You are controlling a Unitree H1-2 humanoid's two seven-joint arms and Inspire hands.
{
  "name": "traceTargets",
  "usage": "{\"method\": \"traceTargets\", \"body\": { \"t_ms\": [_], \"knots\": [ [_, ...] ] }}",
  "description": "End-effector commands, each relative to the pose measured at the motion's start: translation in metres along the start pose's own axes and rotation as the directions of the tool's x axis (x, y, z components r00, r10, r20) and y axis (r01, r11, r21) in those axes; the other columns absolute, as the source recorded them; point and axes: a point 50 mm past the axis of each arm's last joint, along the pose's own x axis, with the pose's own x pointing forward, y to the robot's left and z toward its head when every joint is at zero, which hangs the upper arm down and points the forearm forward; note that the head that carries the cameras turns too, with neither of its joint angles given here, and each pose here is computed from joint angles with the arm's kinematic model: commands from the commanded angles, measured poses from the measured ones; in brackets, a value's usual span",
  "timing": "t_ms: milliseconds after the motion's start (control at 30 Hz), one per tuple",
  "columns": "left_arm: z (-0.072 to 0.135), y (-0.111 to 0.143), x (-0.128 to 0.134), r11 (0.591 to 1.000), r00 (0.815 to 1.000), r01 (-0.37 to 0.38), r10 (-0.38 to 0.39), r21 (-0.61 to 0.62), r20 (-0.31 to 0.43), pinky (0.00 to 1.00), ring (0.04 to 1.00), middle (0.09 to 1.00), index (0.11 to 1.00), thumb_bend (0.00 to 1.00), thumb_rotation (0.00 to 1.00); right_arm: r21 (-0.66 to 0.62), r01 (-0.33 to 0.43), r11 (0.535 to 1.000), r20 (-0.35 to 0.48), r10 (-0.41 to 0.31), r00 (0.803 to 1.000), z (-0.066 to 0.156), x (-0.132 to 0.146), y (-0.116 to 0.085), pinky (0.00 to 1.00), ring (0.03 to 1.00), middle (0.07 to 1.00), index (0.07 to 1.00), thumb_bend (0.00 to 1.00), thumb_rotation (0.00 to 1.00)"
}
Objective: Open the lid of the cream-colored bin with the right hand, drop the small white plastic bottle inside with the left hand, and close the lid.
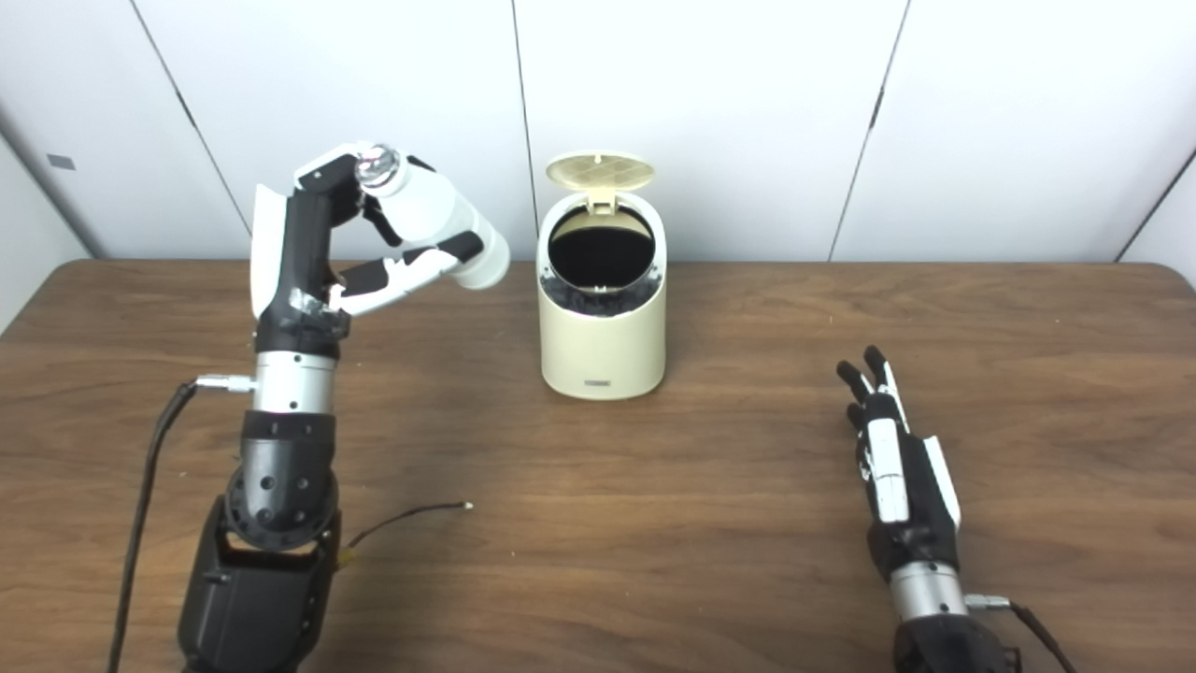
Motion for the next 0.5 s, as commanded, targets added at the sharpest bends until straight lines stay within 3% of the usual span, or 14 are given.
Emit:
{"method": "traceTargets", "body": {
  "t_ms": [0, 200, 467],
  "knots": [
    [0.024, 0.0, 0.022, 0.999, 0.992, -0.029, 0.032, -0.027, 0.124, 0.29, 0.376, 0.472, 0.543, 0.49, 0.0, 0.003, 0.004, 1.0, -0.018, -0.004, 1.0, -0.015, -0.007, 0.005, 1.0, 0.997, 0.934, 0.991, 0.65, 1.0],
    [0.029, -0.018, 0.037, 0.999, 0.988, -0.005, 0.011, -0.039, 0.156, 0.3, 0.374, 0.476, 0.545, 0.49, 0.0, 0.012, 0.005, 1.0, -0.023, -0.004, 1.0, -0.018, -0.006, 0.007, 1.0, 0.994, 0.934, 0.987, 0.65, 1.0],
    [0.016, -0.043, 0.05, 0.999, 0.986, 0.025, -0.02, -0.028, 0.165, 0.31, 0.379, 0.47, 0.543, 0.5, 0.0, 0.004, 0.004, 1.0, -0.019, -0.004, 1.0, -0.02, -0.006, 0.008, 1.0, 1.0, 0.94, 0.991, 0.66, 1.0]
  ]
}}
